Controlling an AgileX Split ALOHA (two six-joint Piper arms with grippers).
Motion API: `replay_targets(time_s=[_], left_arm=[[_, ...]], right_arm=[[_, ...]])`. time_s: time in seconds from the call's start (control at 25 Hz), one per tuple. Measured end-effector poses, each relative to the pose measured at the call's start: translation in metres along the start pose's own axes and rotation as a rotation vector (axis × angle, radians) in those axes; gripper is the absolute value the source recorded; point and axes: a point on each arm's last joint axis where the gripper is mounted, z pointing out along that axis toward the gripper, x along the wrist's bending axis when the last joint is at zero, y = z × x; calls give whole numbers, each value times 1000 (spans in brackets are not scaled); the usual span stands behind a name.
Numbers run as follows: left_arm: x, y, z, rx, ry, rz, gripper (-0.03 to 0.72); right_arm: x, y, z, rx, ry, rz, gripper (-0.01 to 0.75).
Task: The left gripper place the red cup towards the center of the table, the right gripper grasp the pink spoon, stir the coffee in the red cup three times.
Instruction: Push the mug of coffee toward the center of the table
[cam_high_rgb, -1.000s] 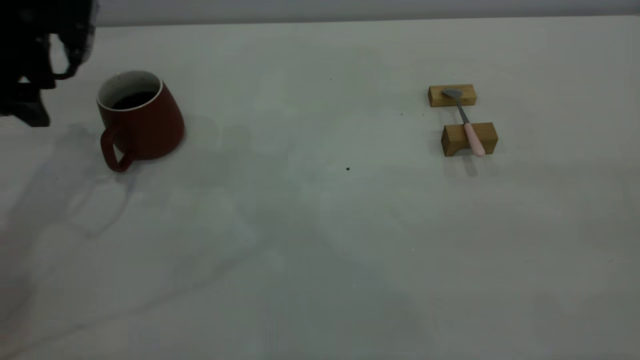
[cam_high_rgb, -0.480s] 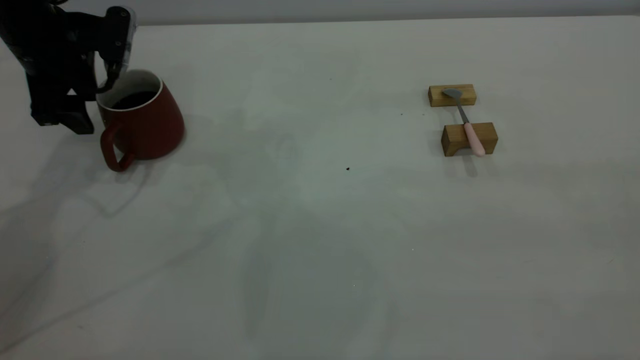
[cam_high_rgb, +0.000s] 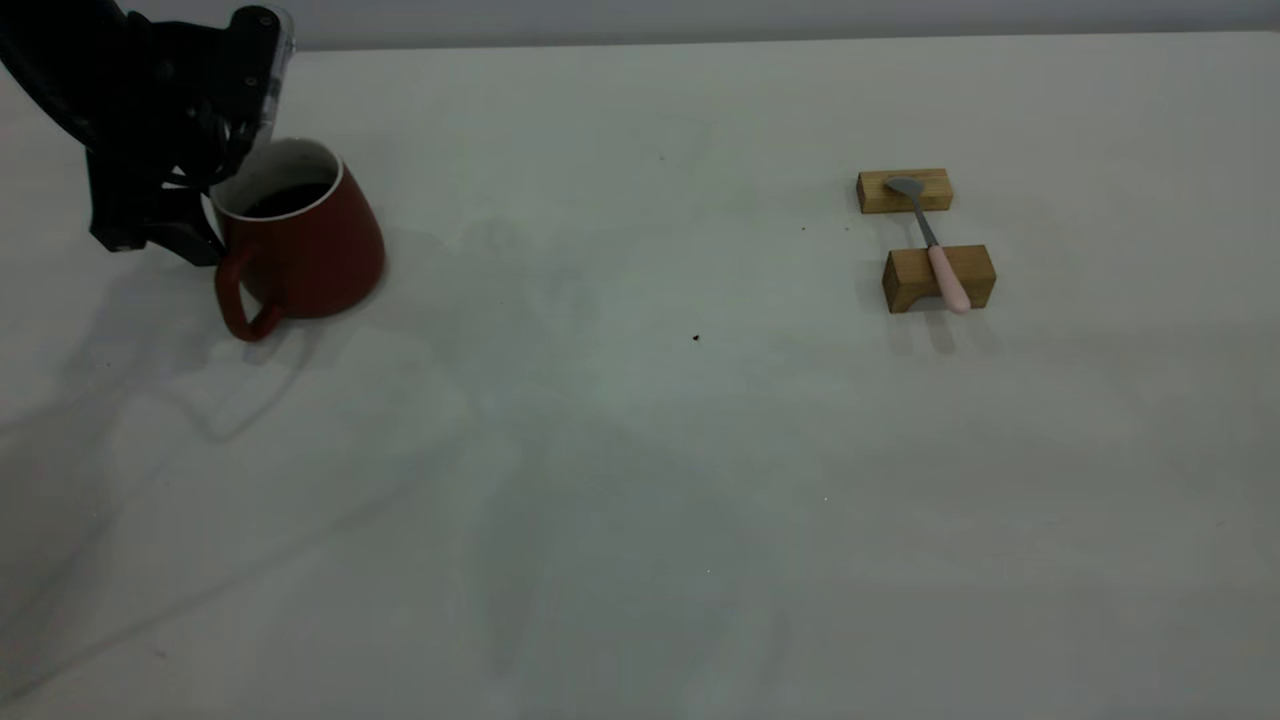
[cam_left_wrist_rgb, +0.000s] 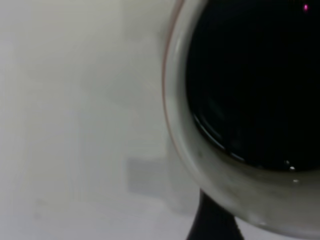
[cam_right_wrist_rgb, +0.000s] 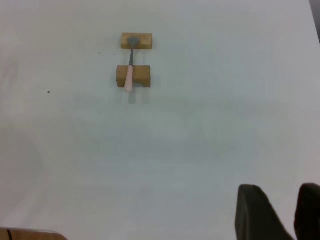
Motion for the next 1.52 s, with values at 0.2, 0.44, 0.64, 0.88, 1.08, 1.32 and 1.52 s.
replay_targets(time_s=[0.2,0.44,0.64,0.88,1.08,1.32,1.52], left_arm=[[-1,4,3,-41,-3,-46,594],[-2,11,4,-124,-16,-84,594],[-2,25,4,-166,-10,-62,594],[-5,52,4,-195,-9,-26,594],[-10,79,5,-207,-3,34,594],[-16,111,6,-250,2,31,594],[-25,131,18,-273,-3,16,594]], right_arm=[[0,0,0,0,0,0,238],[0,0,0,0,0,0,238],[0,0,0,0,0,0,238],[0,0,0,0,0,0,238],[0,0,0,0,0,0,238],[0,0,0,0,0,0,238],[0,0,0,0,0,0,238]])
